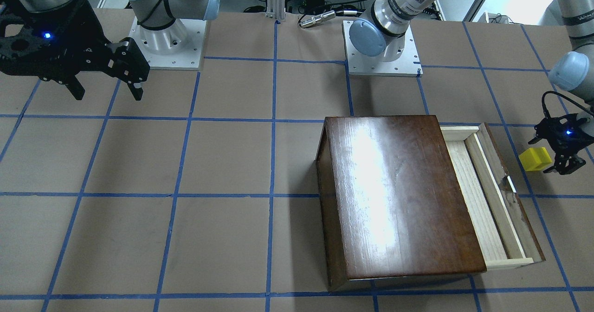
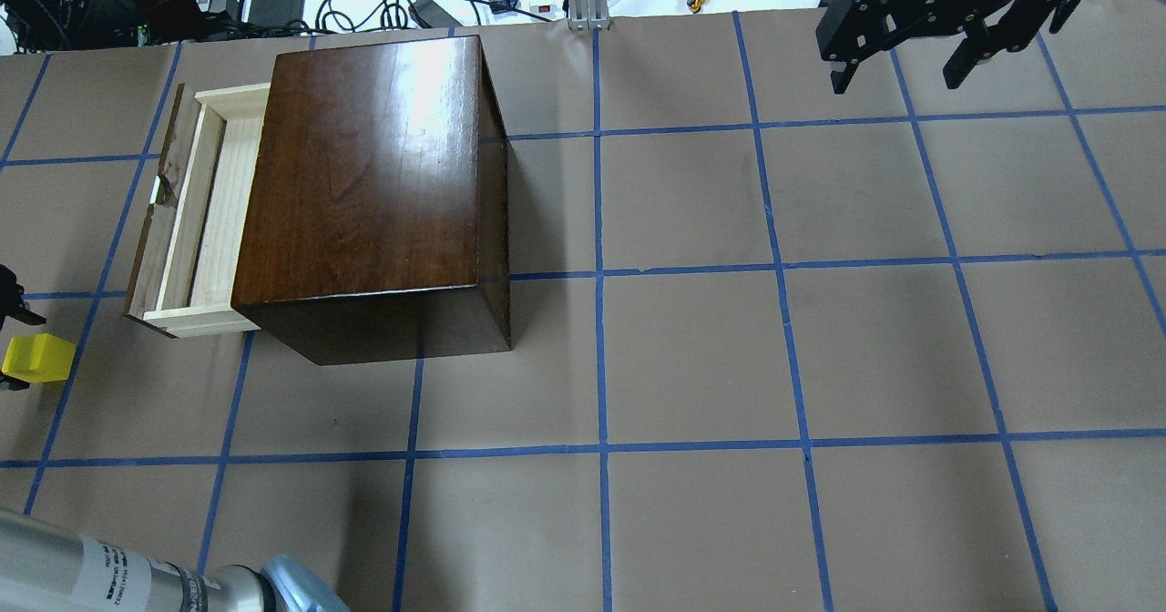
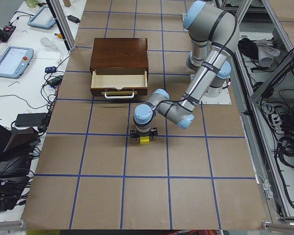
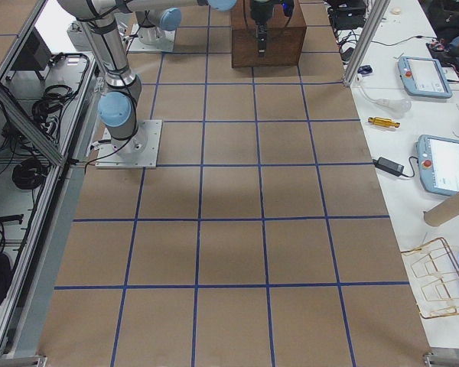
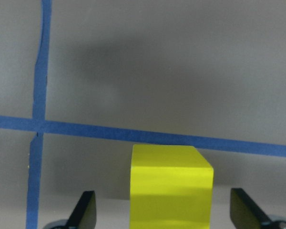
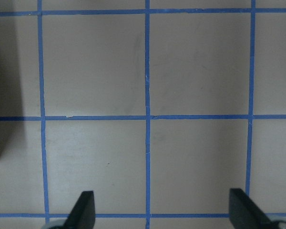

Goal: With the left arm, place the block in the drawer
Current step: 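Lower the left gripper and grasp the yellow cube, then lift the yellow cube and carry it over the open drawer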

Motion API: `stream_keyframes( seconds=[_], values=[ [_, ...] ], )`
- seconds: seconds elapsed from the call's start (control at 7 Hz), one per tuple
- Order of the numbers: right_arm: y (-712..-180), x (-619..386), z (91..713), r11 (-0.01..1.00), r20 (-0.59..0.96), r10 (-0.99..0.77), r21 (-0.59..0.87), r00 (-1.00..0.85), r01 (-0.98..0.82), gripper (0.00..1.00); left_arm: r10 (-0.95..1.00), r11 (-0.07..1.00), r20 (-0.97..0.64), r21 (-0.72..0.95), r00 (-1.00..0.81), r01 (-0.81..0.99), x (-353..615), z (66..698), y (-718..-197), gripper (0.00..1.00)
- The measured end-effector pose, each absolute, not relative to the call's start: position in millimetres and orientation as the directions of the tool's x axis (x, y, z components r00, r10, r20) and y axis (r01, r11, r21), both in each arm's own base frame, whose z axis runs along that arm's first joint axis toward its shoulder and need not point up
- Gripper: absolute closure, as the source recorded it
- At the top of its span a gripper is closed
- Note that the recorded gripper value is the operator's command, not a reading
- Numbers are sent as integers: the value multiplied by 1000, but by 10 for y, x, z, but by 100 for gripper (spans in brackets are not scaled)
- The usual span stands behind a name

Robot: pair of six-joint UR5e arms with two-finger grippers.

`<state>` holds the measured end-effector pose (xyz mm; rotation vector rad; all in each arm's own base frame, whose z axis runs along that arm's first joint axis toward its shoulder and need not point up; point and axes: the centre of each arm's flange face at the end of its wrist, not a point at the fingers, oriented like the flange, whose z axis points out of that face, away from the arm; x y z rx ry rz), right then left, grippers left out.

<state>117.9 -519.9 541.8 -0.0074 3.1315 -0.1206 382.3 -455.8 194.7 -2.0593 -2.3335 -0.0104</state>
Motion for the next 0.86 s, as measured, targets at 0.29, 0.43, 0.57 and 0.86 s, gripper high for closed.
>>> stream_keyframes(
  seconds=[0.29,0.43,0.57,0.86],
  values=[
    [-5199,1176,5419,997,-7,-5,-77,-1000,-4,0,993,111,29,-18,-111,994,3820,1918,-4552,14],
    [-5199,1177,5419,997,-7,-5,-77,-1000,-4,0,994,107,28,-17,-106,994,3818,1904,-4550,33],
    [-5200,1178,5417,997,-8,-5,-77,-1000,-4,0,995,100,17,-6,-100,995,3821,1891,-4552,45],
    [-5202,1179,5414,997,-7,-5,-76,-1000,-4,0,996,84,-14,29,-83,996,3825,1864,-4555,85]
  ],
)
